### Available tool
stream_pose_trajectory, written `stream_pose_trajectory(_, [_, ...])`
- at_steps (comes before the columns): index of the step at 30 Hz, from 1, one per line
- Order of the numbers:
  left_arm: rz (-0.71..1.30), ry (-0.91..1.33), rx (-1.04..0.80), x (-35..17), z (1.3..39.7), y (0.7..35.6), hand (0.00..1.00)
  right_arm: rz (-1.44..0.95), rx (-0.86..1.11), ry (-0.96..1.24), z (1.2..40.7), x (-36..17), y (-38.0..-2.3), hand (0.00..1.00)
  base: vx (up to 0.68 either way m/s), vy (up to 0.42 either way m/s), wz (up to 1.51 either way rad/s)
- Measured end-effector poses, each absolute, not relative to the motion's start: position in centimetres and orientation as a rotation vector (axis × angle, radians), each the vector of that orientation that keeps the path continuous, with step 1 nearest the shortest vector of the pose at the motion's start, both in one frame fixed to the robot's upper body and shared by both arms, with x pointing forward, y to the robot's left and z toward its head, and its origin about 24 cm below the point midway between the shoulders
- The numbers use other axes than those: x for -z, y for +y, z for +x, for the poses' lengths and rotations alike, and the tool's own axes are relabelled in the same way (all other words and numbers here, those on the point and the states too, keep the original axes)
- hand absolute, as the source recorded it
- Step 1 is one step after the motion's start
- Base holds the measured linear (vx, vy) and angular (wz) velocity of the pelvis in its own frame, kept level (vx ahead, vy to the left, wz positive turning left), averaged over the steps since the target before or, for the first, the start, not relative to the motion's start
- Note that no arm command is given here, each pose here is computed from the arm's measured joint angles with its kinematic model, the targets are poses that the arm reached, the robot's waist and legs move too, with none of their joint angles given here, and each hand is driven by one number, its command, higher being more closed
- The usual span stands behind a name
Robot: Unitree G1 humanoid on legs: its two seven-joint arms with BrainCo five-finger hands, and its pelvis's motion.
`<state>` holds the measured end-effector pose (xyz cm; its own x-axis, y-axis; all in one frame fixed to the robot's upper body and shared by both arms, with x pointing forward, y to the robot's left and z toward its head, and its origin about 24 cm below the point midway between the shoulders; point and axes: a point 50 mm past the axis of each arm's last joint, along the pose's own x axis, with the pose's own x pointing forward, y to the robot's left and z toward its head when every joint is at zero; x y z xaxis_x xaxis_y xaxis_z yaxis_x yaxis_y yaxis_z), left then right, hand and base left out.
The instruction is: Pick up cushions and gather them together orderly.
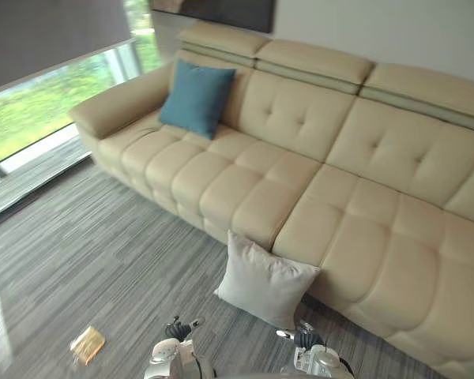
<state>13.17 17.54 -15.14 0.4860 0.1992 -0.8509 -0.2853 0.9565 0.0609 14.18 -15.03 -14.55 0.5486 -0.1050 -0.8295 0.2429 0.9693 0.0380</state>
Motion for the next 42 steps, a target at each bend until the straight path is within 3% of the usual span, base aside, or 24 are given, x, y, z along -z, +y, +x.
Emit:
stream_pose_trajectory(11, [-0.08,1.024,-0.191,15.1,13.9,15.3,0.0,0.154,0.298,0.951,14.4,14.4,-17.6,0.0,0.2,-0.086,-0.31])
stream_pose_trajectory(31, [-0.072,0.981,-0.283,14.6,14.8,17.3,0.0,0.162,0.315,0.989,13.8,14.9,-17.3,0.0,0.09,0.096,-0.36])
stream_pose_trajectory(36, [-0.195,0.794,-0.404,11.7,19.7,18.5,0.0,0.214,0.445,0.868,17.2,13.1,-20.1,0.0,-0.21,-0.063,0.11])
stream_pose_trajectory(42, [-0.206,0.55,-0.488,6.7,25.4,21.7,0.0,0.319,0.526,0.675,21.5,10.0,-22.0,0.0,-0.25,-0.049,0.01])
